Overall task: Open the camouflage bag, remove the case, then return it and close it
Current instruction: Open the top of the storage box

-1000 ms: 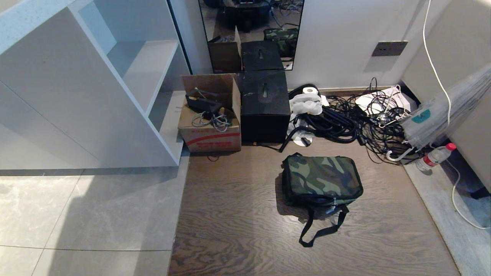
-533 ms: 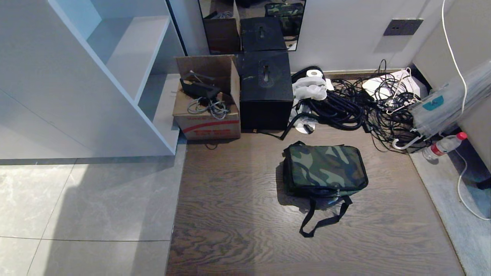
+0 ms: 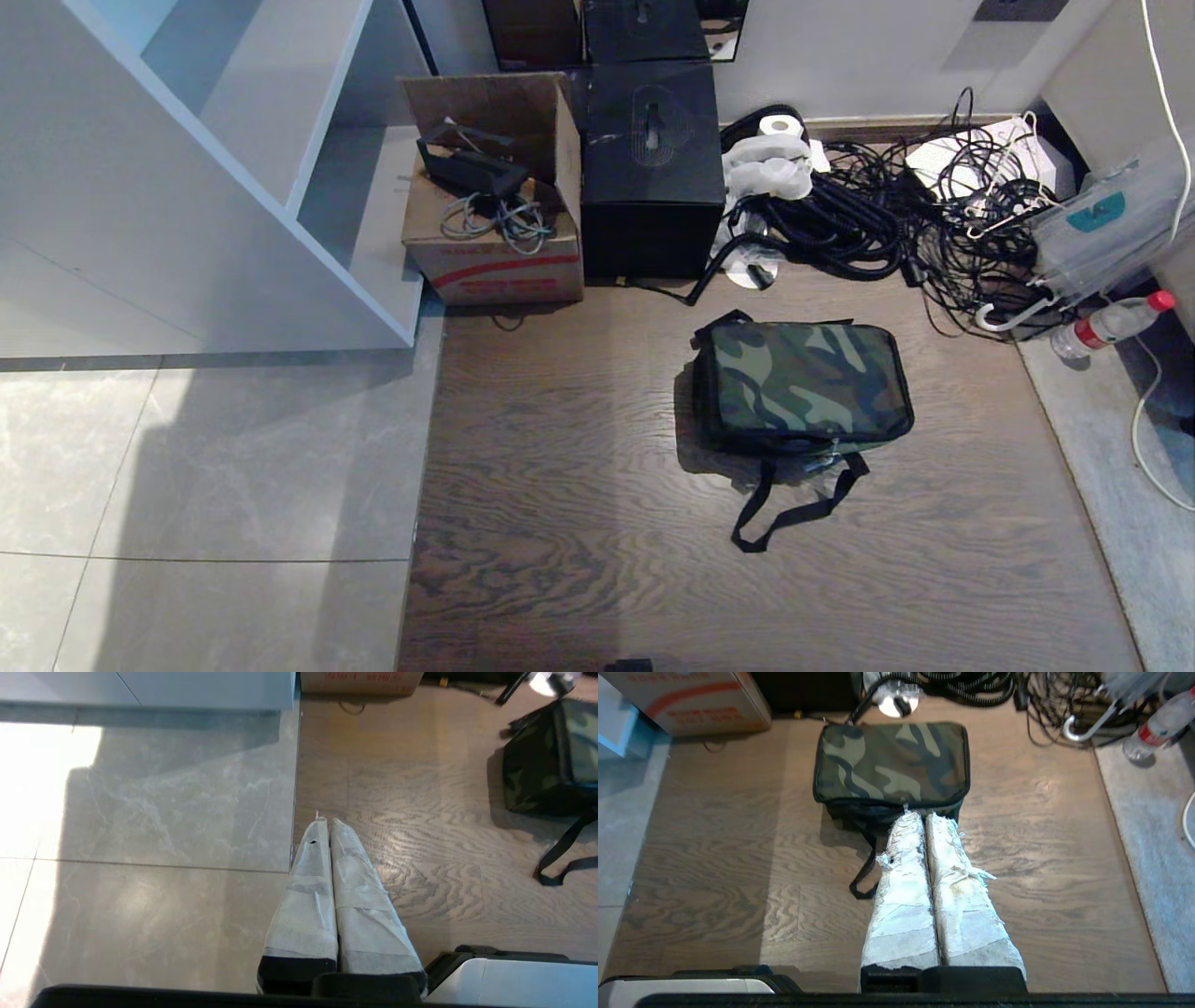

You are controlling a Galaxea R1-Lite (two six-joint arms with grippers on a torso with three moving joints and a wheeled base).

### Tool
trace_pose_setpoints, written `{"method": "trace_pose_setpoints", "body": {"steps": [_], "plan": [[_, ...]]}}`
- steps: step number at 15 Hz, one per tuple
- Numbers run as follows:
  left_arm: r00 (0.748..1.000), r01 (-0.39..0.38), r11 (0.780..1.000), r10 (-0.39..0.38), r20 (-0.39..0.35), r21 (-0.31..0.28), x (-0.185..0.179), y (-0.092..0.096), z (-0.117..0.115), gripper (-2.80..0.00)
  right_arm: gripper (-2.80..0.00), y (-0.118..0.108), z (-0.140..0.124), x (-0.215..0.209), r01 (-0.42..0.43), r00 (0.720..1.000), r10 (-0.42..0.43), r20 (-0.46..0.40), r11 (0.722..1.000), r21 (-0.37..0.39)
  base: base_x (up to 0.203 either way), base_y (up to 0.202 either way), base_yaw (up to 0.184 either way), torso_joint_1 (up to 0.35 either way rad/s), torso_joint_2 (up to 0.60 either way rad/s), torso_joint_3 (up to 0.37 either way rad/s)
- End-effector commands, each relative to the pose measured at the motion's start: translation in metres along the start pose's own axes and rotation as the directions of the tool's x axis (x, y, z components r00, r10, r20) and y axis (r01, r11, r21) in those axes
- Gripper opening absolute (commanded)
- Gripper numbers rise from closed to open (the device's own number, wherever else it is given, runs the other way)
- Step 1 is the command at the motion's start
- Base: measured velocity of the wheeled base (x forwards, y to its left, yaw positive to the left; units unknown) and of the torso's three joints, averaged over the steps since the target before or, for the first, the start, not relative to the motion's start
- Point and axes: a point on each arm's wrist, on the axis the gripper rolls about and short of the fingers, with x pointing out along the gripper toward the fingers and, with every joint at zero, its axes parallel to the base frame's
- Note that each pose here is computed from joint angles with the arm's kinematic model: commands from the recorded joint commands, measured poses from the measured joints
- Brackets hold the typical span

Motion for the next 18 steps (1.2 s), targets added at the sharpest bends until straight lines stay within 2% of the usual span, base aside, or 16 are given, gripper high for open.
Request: {"method": "trace_pose_setpoints", "body": {"steps": [1, 4, 10, 18], "plan": [[1.000, 0.000, 1.000, 0.000, 0.000, 0.000, 0.0000, 0.0000, 0.0000, -2.80, -2.80, -0.0002, -0.0114, 0.0019, 0.001, 0.999, -0.001, -0.039, 1.000, 0.000, 0.000, 0.000, 0.000, 0.017, 0.00, -0.188], [1.000, 0.000, 1.000, 0.000, 0.000, 0.004, 0.0000, 0.0000, 0.0000, -2.80, -2.80, -0.0002, -0.0114, 0.0019, -0.001, 0.999, 0.001, -0.039, 1.000, 0.000, 0.000, 0.000, 0.000, 0.004, 0.00, -0.152], [1.000, 0.000, 1.000, 0.000, 0.000, 0.003, 0.0000, 0.0000, 0.0000, -2.80, -2.80, -0.0002, -0.0114, 0.0019, -0.001, 0.999, 0.001, -0.039, 1.000, 0.000, 0.000, 0.000, 0.000, -0.001, 0.00, -0.014], [1.000, 0.000, 1.000, 0.000, 0.000, 0.003, 0.0000, 0.0000, 0.0000, -2.80, -2.80, -0.0002, -0.0114, 0.0019, -0.001, 0.999, 0.001, -0.039, 1.000, 0.000, 0.170, 0.000, 0.001, 0.002, 0.00, 0.000]]}}
